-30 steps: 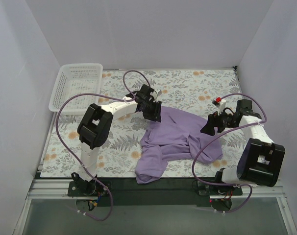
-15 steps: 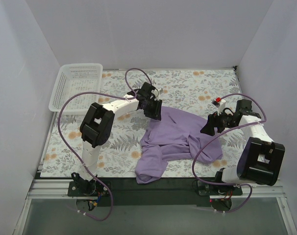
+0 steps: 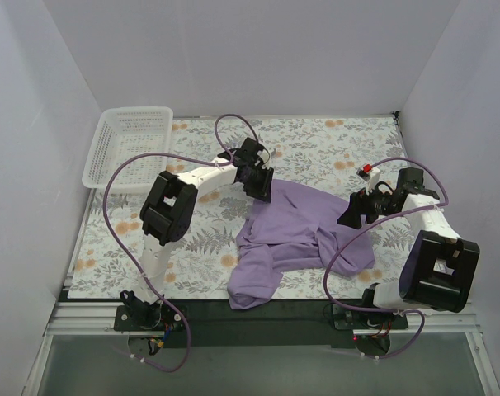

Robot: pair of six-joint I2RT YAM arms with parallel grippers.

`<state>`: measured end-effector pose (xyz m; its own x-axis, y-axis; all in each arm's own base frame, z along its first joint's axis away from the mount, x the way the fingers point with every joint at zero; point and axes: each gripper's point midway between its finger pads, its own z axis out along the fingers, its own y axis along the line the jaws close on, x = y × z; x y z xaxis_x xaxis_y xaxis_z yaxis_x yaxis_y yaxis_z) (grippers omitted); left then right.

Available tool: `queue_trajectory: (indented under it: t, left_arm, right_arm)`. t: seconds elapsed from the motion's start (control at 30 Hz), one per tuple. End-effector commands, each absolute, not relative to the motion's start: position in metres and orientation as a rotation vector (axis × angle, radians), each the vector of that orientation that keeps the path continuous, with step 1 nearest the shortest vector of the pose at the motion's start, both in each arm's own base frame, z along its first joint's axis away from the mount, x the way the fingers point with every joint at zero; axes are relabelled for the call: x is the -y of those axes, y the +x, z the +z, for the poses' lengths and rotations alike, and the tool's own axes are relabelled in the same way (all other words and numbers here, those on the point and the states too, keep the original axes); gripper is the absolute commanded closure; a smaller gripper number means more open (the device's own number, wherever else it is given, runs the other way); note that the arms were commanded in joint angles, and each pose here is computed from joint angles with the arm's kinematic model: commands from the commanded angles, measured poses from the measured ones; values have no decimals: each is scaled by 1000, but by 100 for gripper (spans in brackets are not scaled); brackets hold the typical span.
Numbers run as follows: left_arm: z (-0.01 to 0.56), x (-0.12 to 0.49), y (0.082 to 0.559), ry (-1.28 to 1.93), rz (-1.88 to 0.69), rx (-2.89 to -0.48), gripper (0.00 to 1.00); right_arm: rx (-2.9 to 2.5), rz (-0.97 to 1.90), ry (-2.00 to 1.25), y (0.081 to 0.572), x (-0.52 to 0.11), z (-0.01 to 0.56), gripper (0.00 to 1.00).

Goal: Fold and stack the t-shirts

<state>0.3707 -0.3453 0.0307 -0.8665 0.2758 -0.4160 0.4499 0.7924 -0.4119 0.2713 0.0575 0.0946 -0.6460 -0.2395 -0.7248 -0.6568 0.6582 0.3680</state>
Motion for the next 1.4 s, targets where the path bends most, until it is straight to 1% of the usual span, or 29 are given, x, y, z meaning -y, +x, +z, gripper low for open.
queue_trajectory:
  t: [0.0, 0.43, 0.53, 0.57, 0.67, 0.7, 0.8, 0.9, 0.97, 1.07, 1.1, 1.13, 1.23, 1.37]
  left_arm:
    - [36, 346, 377, 575, -714, -2630, 76]
    - [25, 347, 372, 611, -698, -2651, 78]
    - [20, 348, 370, 619, -690, -2657, 83]
    - [21, 350, 371, 619, -693, -2653, 89]
    - [21, 350, 372, 621, -690, -2654, 98]
    - [21, 350, 372, 621, -690, -2654, 100]
    - [23, 350, 371, 630, -694, -2646, 100]
    - [36, 349, 372, 629, -695, -2607, 100]
    - [65, 349, 378, 610, -700, -2530, 100]
    - [110, 343, 375, 594, -715, -2430, 100]
    - [110, 343, 375, 593, -713, -2428, 100]
    - [128, 342, 373, 589, -726, -2389, 100]
    - [139, 334, 358, 588, -746, -2382, 100]
    - [131, 316, 333, 564, -743, -2426, 100]
  right_arm:
    - [-2178, 841, -716, 278, -61, 102, 20]
    - [-2176, 848, -715, 278, -61, 102, 20]
    - [-2177, 849, -713, 278, -61, 103, 20]
    - [-2177, 849, -714, 278, -61, 102, 20]
    - [-2180, 852, -711, 277, -62, 102, 20]
    - [-2180, 853, -713, 277, -62, 102, 20]
    - [-2178, 851, -715, 278, -62, 102, 20]
    - [-2179, 848, -715, 278, -61, 102, 20]
    - [-2181, 840, -727, 278, -61, 101, 20]
    - [-2189, 819, -762, 279, -63, 98, 20]
    - [-2194, 807, -764, 280, -61, 98, 20]
    - [-2203, 798, -778, 281, -62, 96, 20]
    - [-2208, 769, -808, 289, -62, 98, 20]
    - [-2202, 710, -819, 312, -55, 108, 20]
